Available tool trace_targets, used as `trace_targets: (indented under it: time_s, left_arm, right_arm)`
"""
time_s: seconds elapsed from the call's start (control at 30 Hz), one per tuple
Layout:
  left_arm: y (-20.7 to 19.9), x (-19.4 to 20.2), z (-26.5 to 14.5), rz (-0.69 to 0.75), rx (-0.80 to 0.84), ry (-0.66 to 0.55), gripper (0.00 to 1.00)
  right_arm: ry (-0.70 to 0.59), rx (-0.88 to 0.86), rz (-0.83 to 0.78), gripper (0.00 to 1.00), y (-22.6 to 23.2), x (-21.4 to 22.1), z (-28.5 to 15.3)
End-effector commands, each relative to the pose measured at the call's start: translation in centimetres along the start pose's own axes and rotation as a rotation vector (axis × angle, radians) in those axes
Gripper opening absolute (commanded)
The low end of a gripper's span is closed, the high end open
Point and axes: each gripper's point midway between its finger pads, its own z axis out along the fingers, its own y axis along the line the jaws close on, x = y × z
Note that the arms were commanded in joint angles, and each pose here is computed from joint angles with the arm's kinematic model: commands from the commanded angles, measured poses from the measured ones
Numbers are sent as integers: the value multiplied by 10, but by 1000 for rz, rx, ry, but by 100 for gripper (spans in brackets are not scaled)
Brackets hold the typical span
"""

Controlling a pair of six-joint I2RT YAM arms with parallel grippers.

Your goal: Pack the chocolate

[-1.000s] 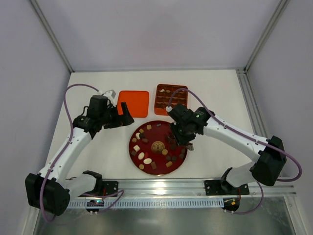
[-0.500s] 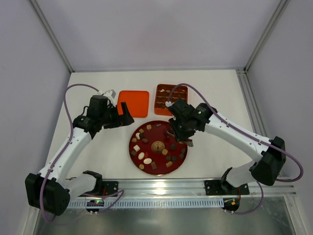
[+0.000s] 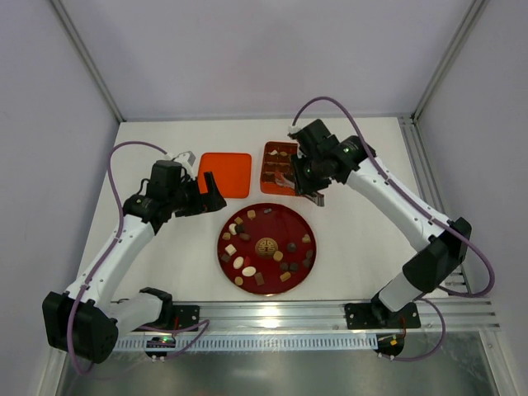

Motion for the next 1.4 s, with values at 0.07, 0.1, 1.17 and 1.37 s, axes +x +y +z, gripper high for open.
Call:
trace_targets:
  time_s: [0.07, 0.1, 1.17, 1.37]
  left_arm:
    - [-10, -10, -5, 24, 37, -23, 100]
    - [-11, -10, -5, 25, 39, -23, 100]
    - [-11, -9, -4, 27, 39, -20, 100]
    - [-10, -10, -4, 26, 35, -22, 100]
  right_arm:
    - [-129, 16, 32, 36, -26, -63, -3]
    - [-146, 16, 39, 36, -29, -71, -1]
    - [-132, 168, 180, 42, -107, -130, 91]
    - [-133, 168, 183, 43, -108, -130, 91]
